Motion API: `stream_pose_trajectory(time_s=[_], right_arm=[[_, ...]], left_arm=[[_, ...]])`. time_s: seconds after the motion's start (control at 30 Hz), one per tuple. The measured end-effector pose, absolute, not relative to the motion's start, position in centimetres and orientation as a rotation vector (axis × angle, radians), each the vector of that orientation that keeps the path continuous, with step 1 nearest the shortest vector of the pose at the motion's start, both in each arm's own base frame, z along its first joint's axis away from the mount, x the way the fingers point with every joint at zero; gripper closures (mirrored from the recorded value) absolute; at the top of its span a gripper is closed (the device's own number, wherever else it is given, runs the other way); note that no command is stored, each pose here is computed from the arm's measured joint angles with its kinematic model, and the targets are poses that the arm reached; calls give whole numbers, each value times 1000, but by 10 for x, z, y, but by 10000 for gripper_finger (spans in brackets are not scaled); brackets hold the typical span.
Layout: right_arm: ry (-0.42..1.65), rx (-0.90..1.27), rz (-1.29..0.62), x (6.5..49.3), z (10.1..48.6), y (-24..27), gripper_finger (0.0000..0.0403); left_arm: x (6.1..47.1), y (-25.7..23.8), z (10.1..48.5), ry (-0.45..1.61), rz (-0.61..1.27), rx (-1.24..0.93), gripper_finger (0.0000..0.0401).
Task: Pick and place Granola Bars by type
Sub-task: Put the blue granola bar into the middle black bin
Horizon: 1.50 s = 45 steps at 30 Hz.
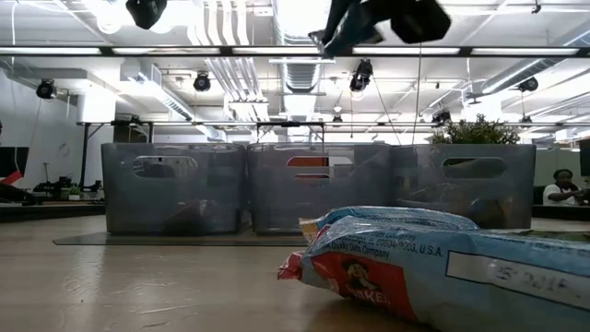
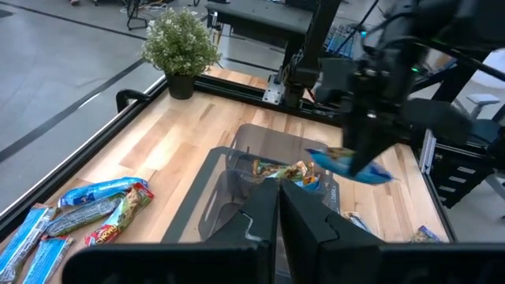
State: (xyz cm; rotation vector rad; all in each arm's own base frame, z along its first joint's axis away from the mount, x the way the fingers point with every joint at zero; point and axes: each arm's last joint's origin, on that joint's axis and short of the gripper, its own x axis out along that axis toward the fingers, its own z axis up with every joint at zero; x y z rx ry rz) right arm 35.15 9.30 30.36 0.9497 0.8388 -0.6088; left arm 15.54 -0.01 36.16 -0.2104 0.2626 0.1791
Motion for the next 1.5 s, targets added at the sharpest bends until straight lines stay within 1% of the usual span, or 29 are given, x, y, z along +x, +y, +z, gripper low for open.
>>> stream_pose_trajectory(time_s=[0.2,0.57,0.83,1.17,1.5], right_arm=[[816,982,-662,357,303,69,353],[780,1048,-740,361,301,43,353],[815,1071,-773,359,285,40,353],[756,1141,-754,363,261,39,353],[770,1182,-770,360,242,37,353]], left_arm=[[155,0,362,262,179,-210,401],[156,0,362,260,178,-208,401],[156,0,362,260,178,-206,401],[155,0,362,261,179,-206,401],[155,0,362,264,179,-206,401]])
